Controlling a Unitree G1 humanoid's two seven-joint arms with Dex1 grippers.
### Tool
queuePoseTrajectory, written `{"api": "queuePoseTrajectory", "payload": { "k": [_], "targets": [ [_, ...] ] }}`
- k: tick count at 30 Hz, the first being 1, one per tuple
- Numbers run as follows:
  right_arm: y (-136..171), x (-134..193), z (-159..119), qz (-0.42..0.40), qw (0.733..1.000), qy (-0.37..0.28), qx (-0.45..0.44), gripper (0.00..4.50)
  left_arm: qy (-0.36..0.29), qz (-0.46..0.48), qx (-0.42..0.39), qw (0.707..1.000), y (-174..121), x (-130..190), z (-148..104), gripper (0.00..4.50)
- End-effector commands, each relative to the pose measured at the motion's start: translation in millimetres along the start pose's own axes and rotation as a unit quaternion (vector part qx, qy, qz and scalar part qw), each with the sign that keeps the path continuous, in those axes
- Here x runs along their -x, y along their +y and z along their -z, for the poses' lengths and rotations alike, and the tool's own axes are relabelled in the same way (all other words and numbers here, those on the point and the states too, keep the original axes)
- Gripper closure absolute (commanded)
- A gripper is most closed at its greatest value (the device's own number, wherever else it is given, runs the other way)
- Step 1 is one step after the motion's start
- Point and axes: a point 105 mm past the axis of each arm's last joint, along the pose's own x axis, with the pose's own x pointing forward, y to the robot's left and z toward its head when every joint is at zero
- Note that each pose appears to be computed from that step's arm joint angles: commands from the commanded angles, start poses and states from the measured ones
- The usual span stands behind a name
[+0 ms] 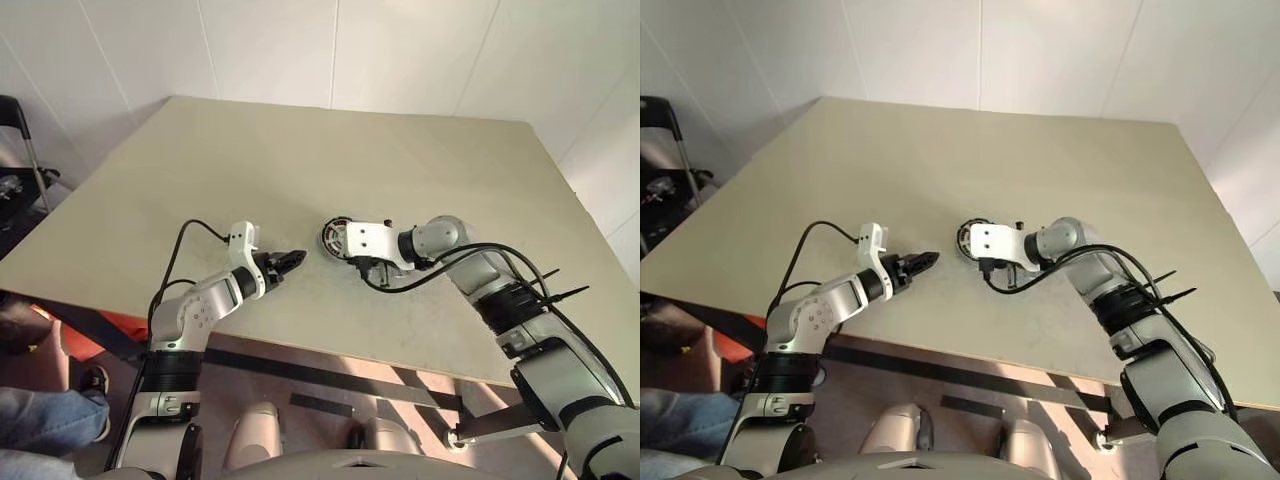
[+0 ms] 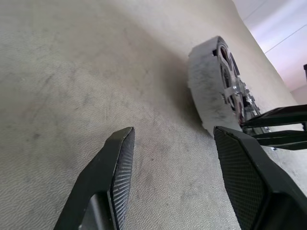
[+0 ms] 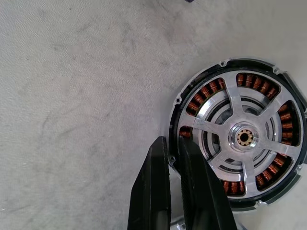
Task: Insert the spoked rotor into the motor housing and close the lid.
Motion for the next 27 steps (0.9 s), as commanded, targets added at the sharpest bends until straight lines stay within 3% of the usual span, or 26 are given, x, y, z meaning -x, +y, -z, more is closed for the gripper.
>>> {"api": "queuePoseTrajectory", "payload": {
  "k": [1, 5, 12, 19, 27],
  "targets": [
    [-9.9, 28.6, -33.6, 0.018, 0.999, -0.048, -0.019, 4.37, -0.019, 0.009, -0.012, 1.000, -6.1, 1.0, -8.9, 1.73],
    [-4.2, 33.7, -48.0, 0.011, 0.998, -0.060, -0.019, 4.37, -0.017, 0.010, -0.011, 1.000, -6.5, -0.3, -7.0, 1.73],
    [13.7, 9.5, -46.7, -0.009, 0.997, -0.059, -0.040, 4.37, -0.018, 0.010, -0.012, 1.000, -6.3, -1.3, -9.4, 1.73],
    [13.6, -18.2, -21.2, 0.001, 0.995, -0.019, -0.100, 4.37, -0.020, 0.007, -0.014, 1.000, -5.1, 0.0, -10.8, 1.73],
    [0.6, 12.7, -59.7, 0.016, 0.989, -0.098, -0.105, 1.82, -0.020, 0.008, -0.015, 1.000, -4.9, 0.5, -11.2, 1.73]
  ]
}}
